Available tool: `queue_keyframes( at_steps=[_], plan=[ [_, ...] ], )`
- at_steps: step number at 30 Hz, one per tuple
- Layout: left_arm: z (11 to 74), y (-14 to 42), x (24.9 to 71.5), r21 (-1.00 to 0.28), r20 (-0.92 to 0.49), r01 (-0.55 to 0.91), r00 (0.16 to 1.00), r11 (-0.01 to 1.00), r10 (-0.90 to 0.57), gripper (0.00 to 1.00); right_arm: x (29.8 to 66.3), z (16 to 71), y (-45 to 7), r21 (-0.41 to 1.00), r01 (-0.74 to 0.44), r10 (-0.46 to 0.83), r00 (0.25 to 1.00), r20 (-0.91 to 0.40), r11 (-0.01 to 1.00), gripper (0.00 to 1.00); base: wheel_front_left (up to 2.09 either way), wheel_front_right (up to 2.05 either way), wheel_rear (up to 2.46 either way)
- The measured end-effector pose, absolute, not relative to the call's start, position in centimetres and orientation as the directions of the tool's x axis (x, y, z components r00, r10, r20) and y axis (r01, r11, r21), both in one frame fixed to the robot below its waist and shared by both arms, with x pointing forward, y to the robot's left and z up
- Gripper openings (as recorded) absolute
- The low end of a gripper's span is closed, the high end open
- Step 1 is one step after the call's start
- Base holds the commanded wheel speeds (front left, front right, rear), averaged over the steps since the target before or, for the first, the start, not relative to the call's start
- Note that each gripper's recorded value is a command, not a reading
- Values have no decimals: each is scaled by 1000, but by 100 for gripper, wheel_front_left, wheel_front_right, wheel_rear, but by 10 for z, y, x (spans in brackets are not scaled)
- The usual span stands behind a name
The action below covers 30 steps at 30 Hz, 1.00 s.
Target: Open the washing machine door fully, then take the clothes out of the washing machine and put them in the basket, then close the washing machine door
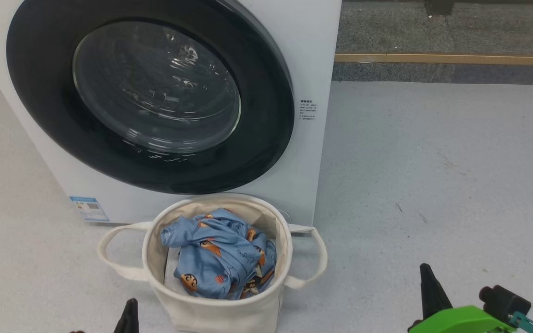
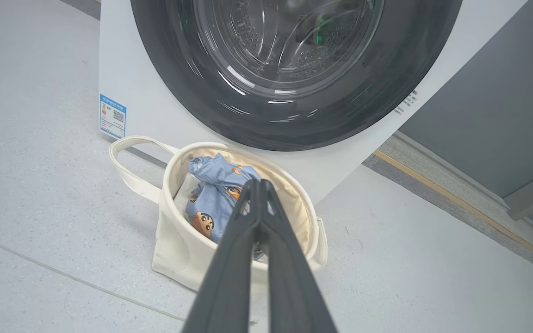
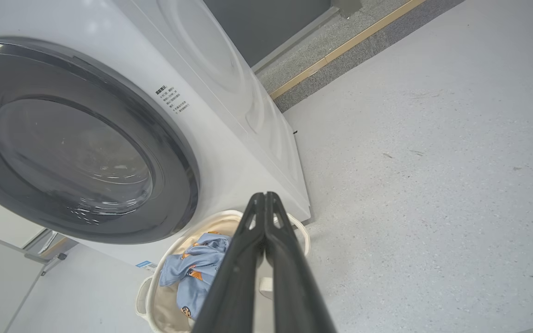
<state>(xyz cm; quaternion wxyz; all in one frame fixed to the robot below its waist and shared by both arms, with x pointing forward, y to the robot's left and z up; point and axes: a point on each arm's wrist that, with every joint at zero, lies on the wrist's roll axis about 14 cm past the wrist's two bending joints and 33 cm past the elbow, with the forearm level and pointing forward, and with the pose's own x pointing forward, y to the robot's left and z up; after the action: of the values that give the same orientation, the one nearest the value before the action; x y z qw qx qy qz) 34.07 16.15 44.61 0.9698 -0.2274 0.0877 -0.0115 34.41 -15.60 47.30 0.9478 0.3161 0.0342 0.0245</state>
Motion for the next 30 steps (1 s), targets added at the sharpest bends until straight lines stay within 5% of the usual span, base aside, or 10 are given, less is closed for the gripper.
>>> queue_keyframes(
  at_steps=[30],
  plan=[
    [448,173,351,-717,-189,-115,981,688,-32,0,354,471,-175,804,64,14,996,-90,591,0,0,0,0]
  ],
)
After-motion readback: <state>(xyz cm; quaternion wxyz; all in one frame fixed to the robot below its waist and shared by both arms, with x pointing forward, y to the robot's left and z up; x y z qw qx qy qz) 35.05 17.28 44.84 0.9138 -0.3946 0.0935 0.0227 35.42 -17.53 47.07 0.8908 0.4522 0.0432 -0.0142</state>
